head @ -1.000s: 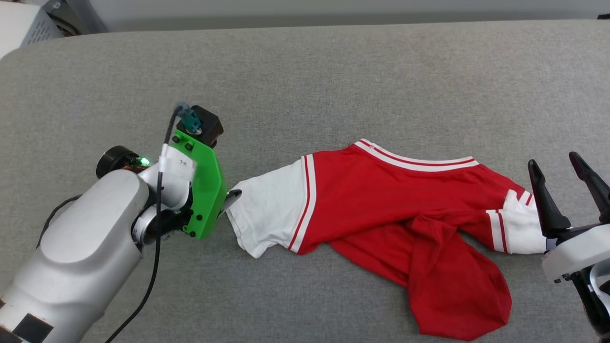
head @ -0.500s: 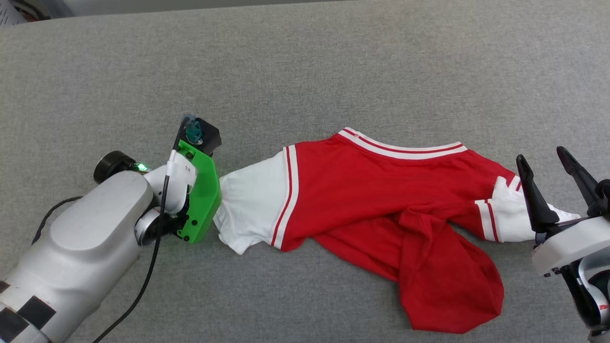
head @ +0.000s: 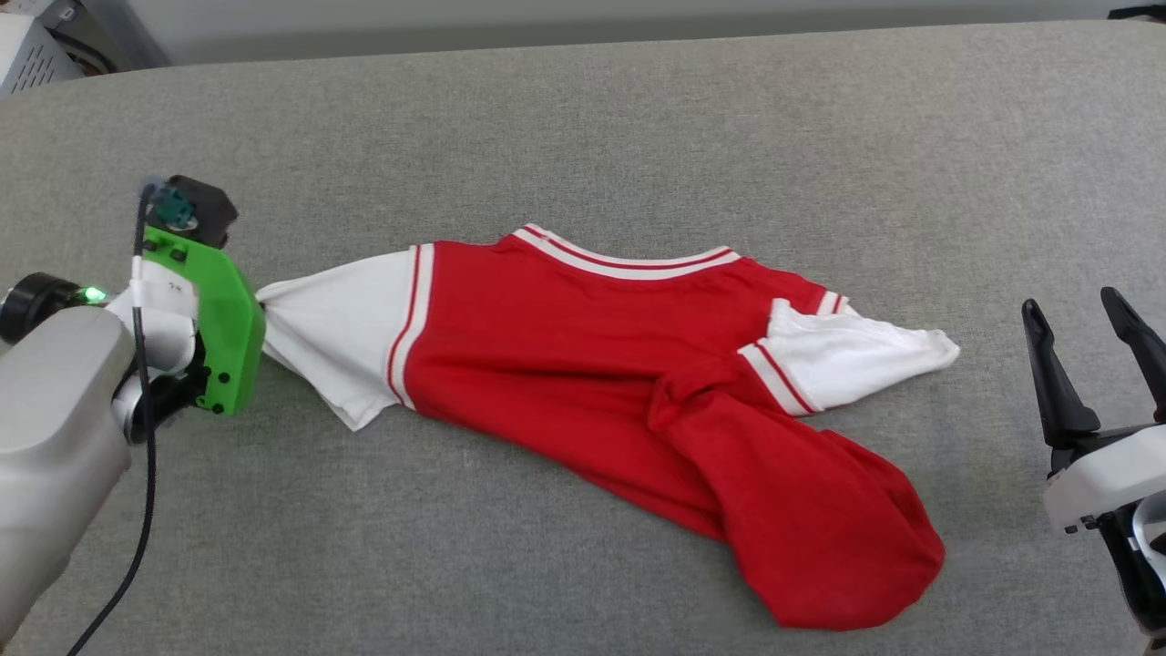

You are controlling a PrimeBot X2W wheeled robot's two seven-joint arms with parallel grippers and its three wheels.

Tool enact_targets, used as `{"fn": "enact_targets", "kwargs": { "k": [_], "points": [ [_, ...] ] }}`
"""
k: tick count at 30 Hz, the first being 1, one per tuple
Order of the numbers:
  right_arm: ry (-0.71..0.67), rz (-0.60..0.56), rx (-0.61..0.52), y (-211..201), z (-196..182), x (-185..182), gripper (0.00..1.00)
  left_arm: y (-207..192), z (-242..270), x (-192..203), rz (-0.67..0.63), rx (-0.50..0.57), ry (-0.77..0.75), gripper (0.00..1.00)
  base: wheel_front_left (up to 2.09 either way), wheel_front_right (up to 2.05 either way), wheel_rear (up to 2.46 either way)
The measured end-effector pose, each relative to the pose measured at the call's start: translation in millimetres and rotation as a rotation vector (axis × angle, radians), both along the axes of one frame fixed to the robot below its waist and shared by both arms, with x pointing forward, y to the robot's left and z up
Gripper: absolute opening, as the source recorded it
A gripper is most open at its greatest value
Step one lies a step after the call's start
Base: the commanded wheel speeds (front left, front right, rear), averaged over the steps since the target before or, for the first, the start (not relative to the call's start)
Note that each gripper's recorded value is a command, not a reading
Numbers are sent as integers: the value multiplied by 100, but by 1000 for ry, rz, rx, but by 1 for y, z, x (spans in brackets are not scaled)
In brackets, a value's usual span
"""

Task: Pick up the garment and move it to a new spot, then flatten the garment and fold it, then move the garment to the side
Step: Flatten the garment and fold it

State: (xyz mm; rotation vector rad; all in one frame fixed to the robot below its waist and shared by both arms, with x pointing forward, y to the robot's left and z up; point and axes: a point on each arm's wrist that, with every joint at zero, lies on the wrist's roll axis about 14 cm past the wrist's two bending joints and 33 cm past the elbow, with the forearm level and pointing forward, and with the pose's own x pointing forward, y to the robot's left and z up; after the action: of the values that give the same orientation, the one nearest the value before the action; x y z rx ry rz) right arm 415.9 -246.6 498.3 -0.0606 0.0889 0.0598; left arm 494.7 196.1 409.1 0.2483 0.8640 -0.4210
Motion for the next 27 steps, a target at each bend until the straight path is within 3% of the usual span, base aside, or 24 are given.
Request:
{"fn": "enact_targets", "kwargs": {
  "k": [8, 9, 10, 16, 22, 25, 27],
  "points": [
    [19, -18, -1, -7, -5, -4, 100, 15, -34, -12, 100, -17, 49, 0, 0, 0, 0],
    [21, -17, -3, -7, -4, -4, 100, 14, -34, -11, 101, -22, 32, 72, 0, 0, 0],
    [19, -15, 0, -7, -3, -4, 100, 14, -31, -8, 100, -29, -5, 100, 0, 0, 0],
    [-38, 11, -7, -10, 24, 4, 100, -1, 18, 18, 116, -140, -334, 100, 0, 0, 0],
    [-109, 122, -47, 8, 72, 36, 100, 3, 73, 20, 157, -181, -639, 100, 0, 0, 0],
    [-65, 215, -77, 29, 80, 53, 100, 5, 92, 12, 189, -174, -732, 100, 0, 0, 0],
    [37, 288, -118, 47, 71, 61, 100, 4, 112, 5, 221, -191, -808, 100, 0, 0, 0]
  ]
}}
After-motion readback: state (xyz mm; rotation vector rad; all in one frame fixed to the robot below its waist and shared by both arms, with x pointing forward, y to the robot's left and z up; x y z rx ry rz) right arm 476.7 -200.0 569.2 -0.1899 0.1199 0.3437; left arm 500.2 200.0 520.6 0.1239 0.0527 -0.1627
